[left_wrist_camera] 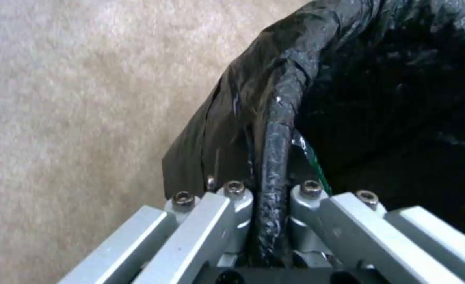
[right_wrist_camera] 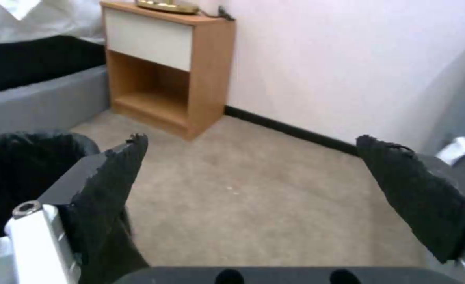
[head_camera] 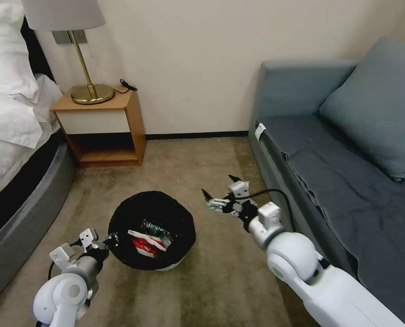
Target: Pick up the trash bin, then pick up the garbage on the floor and place it into the trash bin.
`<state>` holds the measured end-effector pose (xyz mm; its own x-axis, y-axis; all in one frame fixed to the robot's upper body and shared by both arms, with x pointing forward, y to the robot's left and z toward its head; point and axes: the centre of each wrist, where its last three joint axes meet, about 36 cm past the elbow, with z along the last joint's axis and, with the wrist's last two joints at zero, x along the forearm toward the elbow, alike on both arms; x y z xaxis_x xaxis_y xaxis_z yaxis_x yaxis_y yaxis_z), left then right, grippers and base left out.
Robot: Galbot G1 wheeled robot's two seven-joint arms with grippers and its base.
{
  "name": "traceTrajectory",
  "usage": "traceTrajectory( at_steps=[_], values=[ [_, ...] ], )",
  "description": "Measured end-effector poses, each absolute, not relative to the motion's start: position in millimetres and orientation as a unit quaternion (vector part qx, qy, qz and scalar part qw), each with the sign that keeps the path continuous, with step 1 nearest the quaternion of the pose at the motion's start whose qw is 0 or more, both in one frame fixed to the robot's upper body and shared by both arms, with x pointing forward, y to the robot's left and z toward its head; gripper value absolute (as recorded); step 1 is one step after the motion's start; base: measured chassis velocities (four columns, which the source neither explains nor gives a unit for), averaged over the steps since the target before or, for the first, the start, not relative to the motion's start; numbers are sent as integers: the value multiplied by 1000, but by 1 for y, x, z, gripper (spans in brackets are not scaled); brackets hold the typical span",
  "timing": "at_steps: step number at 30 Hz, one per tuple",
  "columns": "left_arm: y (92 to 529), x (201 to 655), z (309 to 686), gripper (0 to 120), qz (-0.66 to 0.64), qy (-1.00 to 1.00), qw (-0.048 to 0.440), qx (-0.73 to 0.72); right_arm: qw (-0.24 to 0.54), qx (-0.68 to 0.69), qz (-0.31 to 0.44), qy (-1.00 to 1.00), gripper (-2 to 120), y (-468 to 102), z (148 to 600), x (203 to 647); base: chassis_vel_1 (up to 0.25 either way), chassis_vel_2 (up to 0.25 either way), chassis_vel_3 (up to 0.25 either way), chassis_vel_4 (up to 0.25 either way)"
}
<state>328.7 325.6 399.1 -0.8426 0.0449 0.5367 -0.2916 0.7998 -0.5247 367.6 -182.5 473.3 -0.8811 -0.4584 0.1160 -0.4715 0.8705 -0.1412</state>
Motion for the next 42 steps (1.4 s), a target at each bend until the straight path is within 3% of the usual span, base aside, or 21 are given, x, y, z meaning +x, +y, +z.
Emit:
traceTrajectory(
  at_steps=[7,30,39,41,42],
  values=[
    [323,329,403,3,312,-903,285,80,35,233,94,-967,100,-188,462,326,0,0,0,0],
    [335,330,377,3,246,-911,306,130,17,195,41,-980,100,-175,459,287,0,0,0,0],
    [338,320,381,38,214,-927,281,126,15,182,31,-983,100,-174,459,281,0,0,0,0],
    [338,318,382,40,210,-929,279,126,14,181,32,-983,100,-175,459,281,0,0,0,0],
    [337,313,384,48,199,-934,271,122,12,177,33,-984,100,-177,460,282,0,0,0,0]
  ],
)
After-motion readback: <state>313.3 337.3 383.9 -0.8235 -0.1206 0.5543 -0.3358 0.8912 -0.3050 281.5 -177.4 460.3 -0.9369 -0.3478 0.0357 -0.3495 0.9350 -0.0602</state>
